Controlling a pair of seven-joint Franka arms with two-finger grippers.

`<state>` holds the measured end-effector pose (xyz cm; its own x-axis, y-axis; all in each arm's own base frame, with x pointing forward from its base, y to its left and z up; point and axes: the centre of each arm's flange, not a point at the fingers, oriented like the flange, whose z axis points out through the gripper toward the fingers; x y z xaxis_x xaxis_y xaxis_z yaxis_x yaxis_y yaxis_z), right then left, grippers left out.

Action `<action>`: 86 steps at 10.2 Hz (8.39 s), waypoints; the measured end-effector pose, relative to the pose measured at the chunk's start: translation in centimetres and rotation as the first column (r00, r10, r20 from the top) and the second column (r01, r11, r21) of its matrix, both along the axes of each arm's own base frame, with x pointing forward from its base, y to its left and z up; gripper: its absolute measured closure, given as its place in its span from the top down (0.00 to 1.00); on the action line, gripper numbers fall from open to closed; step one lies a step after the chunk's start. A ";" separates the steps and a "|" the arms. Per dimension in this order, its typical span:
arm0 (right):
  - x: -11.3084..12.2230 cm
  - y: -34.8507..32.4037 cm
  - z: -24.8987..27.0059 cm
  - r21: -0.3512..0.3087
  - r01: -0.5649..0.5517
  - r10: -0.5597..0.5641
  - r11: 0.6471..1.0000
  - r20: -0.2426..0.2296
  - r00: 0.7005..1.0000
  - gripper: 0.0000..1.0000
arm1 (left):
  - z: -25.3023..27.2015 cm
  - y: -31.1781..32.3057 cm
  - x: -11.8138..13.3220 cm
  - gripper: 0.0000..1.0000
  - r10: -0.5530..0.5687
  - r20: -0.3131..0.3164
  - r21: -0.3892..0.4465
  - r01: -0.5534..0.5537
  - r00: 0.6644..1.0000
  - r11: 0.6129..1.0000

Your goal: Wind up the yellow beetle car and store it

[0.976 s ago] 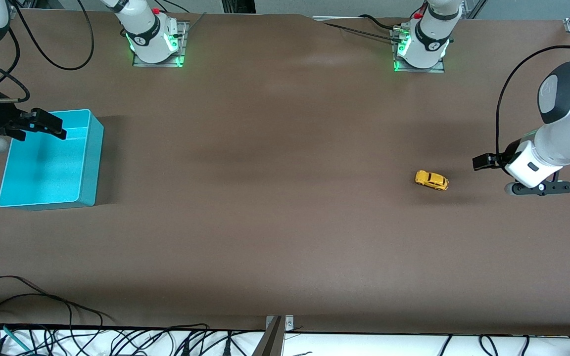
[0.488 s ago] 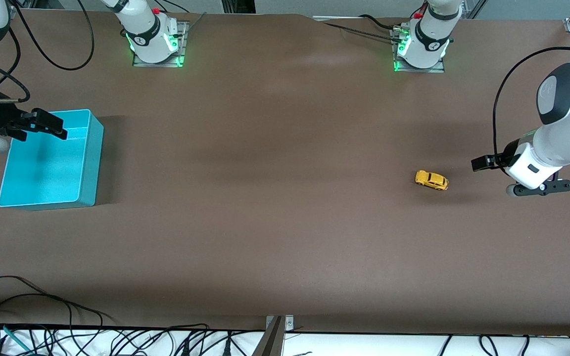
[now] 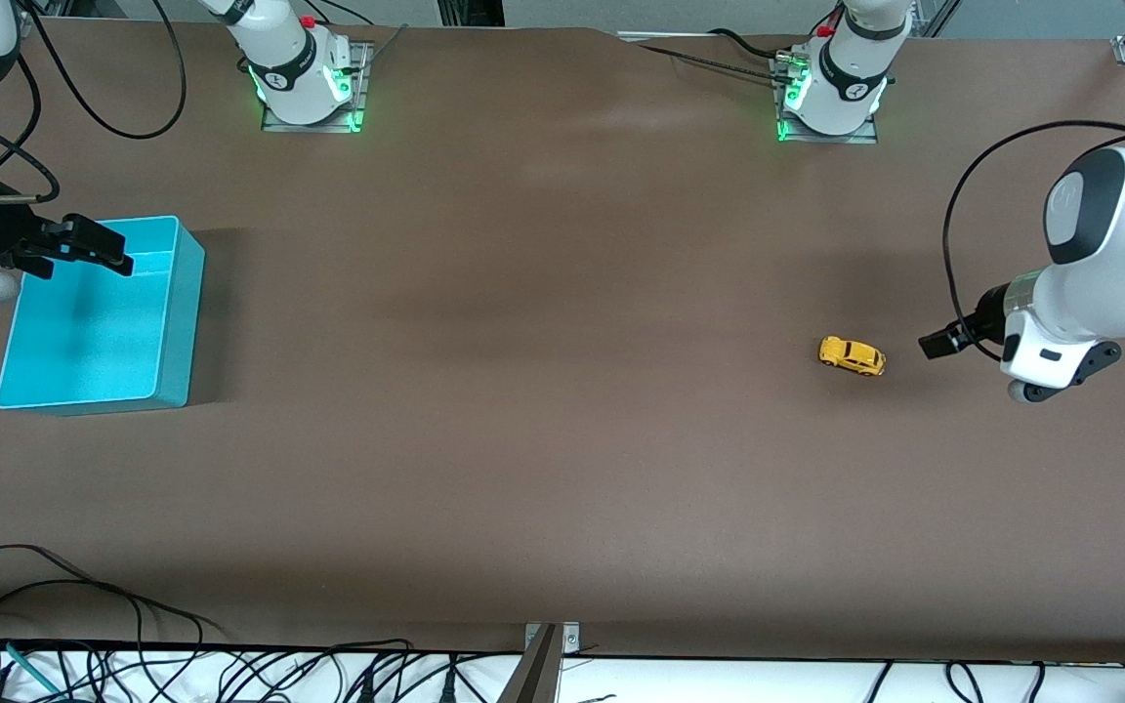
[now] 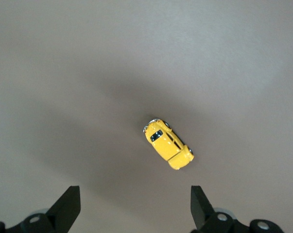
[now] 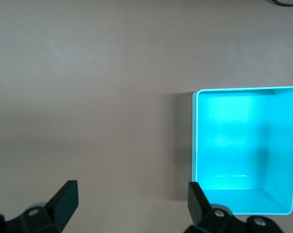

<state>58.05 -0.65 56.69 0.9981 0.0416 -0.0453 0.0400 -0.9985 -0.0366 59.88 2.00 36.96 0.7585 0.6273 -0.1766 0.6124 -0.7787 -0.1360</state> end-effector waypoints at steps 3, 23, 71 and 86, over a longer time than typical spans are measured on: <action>0.0 0.0 0.0 0.000 0.000 0.000 1.000 0.000 1.000 1.00 | -3.4 -0.7 -0.5 1.00 0.320 0.013 0.052 -0.320 0.947 0.946; 0.2 0.0 -0.4 0.001 0.000 0.000 1.000 -0.007 1.000 1.00 | -18.2 -3.8 -3.1 0.46 0.720 0.095 0.110 -0.726 0.687 0.679; 0.3 0.0 -0.9 0.001 0.000 0.000 1.000 -0.015 1.000 1.00 | -11.3 1.7 1.0 1.00 0.509 0.191 0.108 -0.533 0.839 0.839; 0.7 4.2 -2.2 0.002 -0.073 0.073 0.997 -0.038 0.997 1.00 | 8.4 -2.2 0.9 0.95 -0.307 0.141 -0.068 0.319 0.941 0.945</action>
